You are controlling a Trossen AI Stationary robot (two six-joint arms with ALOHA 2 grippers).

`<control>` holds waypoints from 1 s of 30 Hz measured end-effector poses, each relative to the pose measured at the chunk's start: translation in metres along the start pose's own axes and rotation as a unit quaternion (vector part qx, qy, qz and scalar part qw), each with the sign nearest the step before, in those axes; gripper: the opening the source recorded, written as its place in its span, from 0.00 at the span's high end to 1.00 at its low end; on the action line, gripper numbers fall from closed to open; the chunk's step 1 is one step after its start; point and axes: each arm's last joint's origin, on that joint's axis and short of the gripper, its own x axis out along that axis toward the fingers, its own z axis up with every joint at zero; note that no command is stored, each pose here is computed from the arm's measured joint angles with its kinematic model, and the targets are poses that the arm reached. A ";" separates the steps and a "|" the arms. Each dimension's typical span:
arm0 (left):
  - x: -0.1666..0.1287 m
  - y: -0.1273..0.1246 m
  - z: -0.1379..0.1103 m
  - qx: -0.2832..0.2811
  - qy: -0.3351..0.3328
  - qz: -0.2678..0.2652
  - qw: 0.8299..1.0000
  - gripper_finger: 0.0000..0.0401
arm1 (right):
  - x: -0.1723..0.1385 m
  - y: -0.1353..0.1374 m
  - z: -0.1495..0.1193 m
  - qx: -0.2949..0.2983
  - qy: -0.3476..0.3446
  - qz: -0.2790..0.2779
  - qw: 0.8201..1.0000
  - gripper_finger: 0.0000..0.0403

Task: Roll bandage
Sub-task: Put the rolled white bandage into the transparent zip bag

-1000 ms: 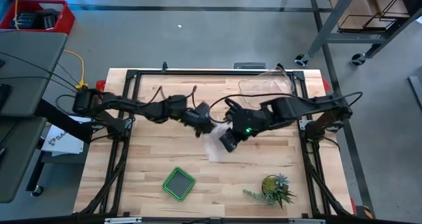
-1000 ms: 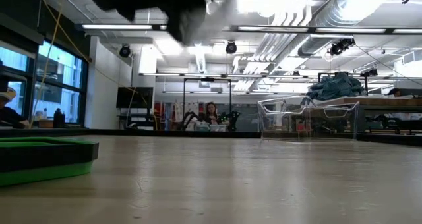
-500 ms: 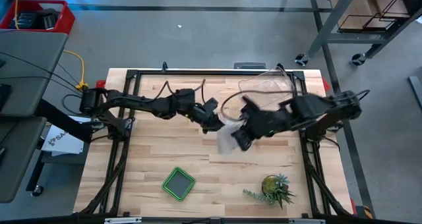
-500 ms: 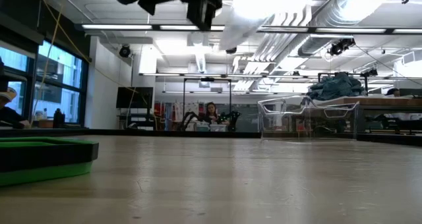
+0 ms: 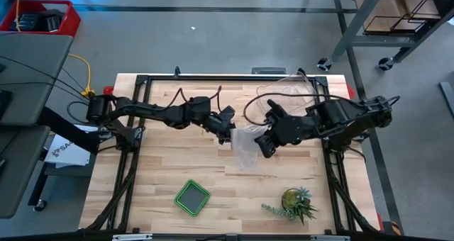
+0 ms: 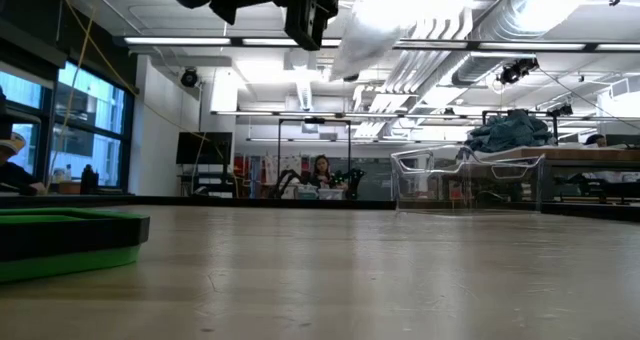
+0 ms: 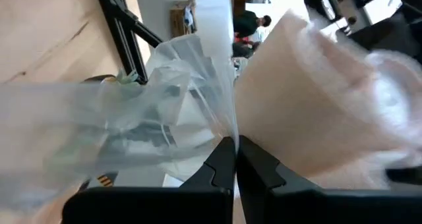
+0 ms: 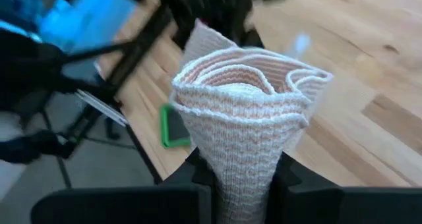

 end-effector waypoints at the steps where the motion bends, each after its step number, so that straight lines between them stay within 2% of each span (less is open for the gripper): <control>1: 0.000 0.000 0.001 0.001 -0.002 0.000 1.000 1.00 | 0.001 -0.001 -0.001 -0.003 0.008 -0.005 1.000 0.89; 4: -0.003 0.000 0.006 0.003 -0.009 -0.002 1.000 1.00 | -0.008 -0.006 -0.006 -0.004 0.014 -0.021 1.000 0.89; 7: -0.004 0.002 0.008 -0.001 -0.012 0.006 1.000 1.00 | -0.031 -0.016 -0.006 0.005 0.000 -0.018 1.000 0.89; 10: -0.005 0.008 0.009 -0.008 -0.011 0.034 0.999 1.00 | -0.048 -0.028 -0.007 0.012 -0.002 -0.028 1.000 0.89; 15: -0.005 0.015 0.009 -0.023 -0.031 0.069 0.997 1.00 | -0.060 -0.042 -0.009 0.007 0.022 -0.056 0.998 0.89; 22: -0.005 0.018 0.012 -0.052 -0.069 0.074 0.993 1.00 | -0.035 -0.039 -0.004 -0.017 0.053 -0.091 0.994 0.89; 30: 0.016 0.019 0.015 -0.059 -0.057 0.075 0.994 1.00 | 0.002 -0.033 0.004 -0.043 0.091 -0.116 0.988 0.89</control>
